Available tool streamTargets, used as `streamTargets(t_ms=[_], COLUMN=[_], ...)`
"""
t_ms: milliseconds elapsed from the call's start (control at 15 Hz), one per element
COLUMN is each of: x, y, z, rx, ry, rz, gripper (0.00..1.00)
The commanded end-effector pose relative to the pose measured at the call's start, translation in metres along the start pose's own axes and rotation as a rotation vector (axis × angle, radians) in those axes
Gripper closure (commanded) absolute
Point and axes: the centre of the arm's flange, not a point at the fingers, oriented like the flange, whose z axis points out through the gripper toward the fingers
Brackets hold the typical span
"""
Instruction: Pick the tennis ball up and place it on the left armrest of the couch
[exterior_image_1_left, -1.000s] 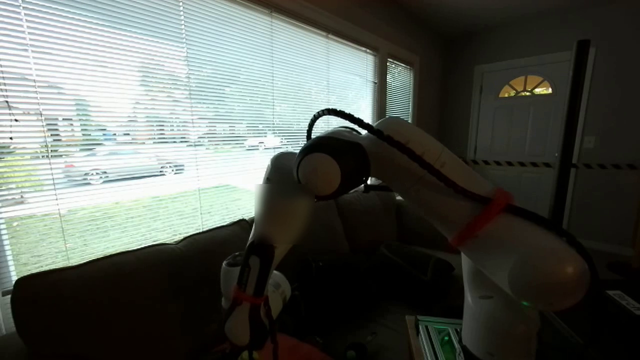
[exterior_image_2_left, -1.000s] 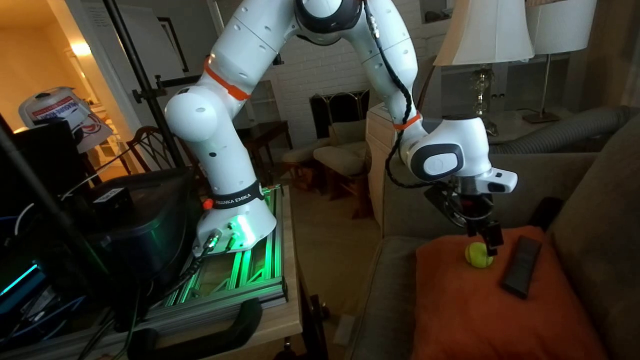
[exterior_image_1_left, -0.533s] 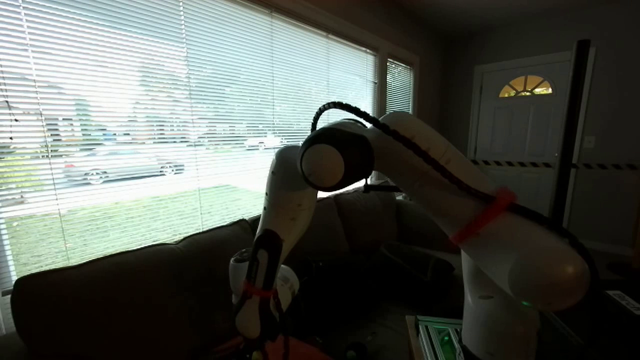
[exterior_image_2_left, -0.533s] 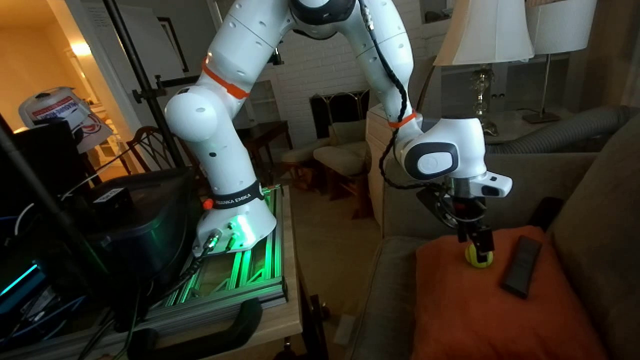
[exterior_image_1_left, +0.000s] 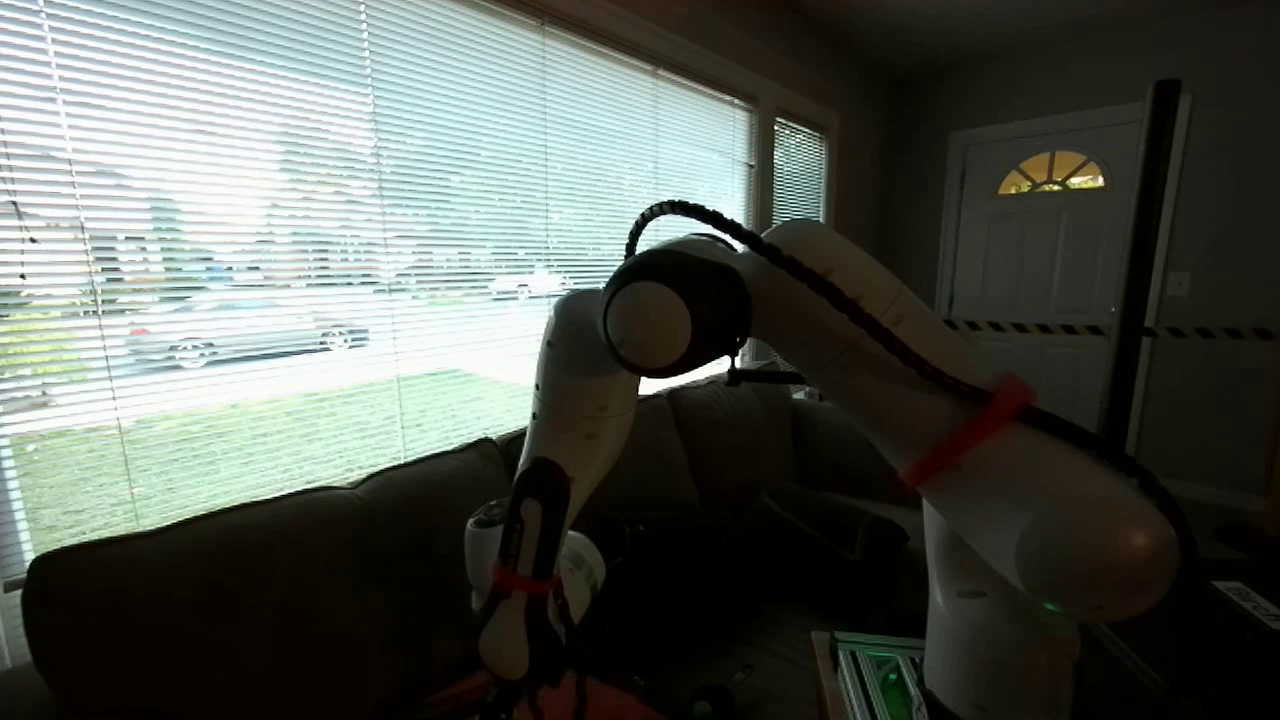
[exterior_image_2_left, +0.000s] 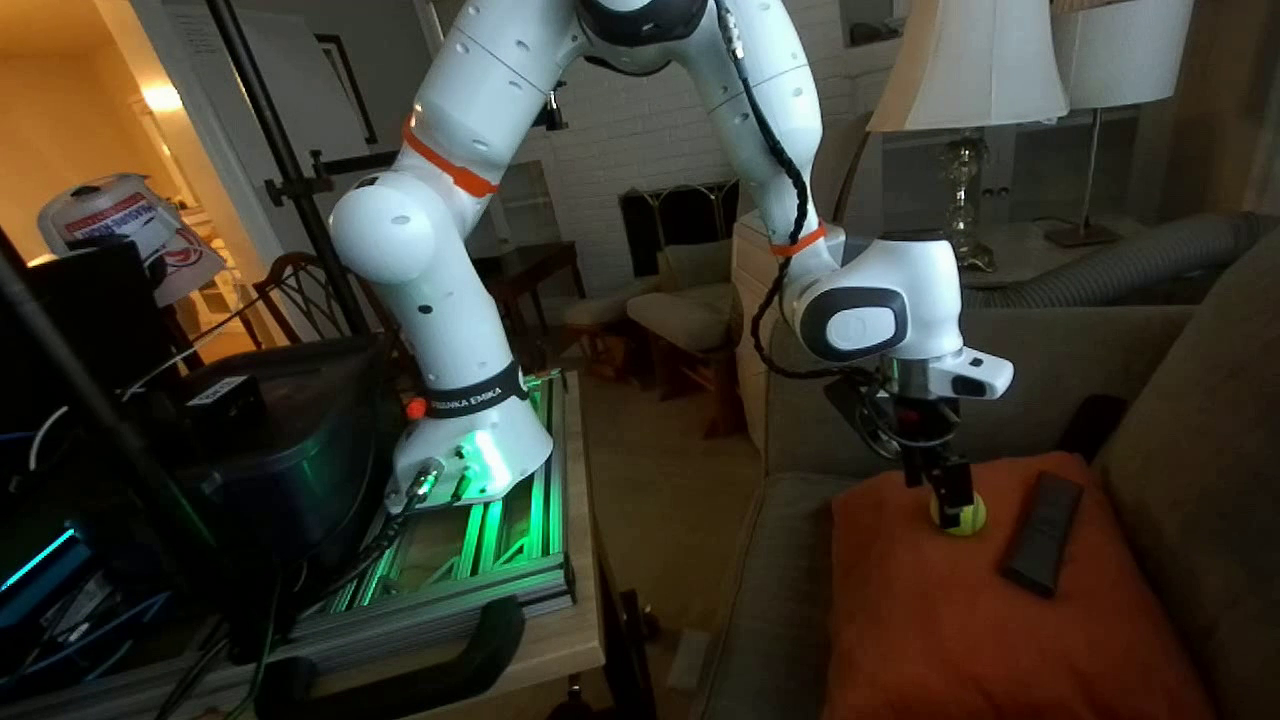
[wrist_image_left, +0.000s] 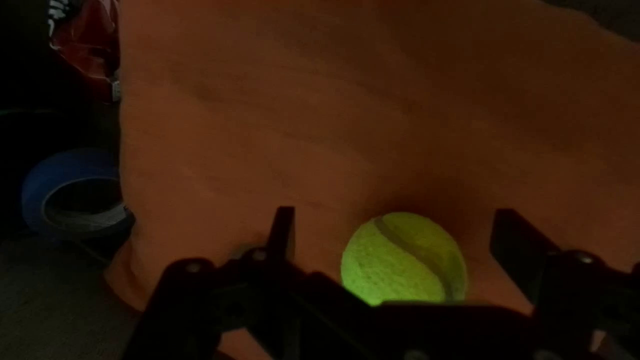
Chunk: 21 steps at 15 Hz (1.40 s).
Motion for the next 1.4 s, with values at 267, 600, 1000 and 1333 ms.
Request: streamTargets(t_ms=[267, 600, 1000, 1333], x=[0.001, 0.018, 0.034, 0.039], y=[0.006, 0.001, -0.012, -0.018], z=[0.020, 0.030, 0.036, 0.034], rx=[-0.020, -0.019, -0.001, -0.001], ry=[0.009, 0.043, 0.072, 0.076], rz=[0.013, 0.006, -0.007, 0.003], gripper=[0.00, 0.00, 0.00, 0.00])
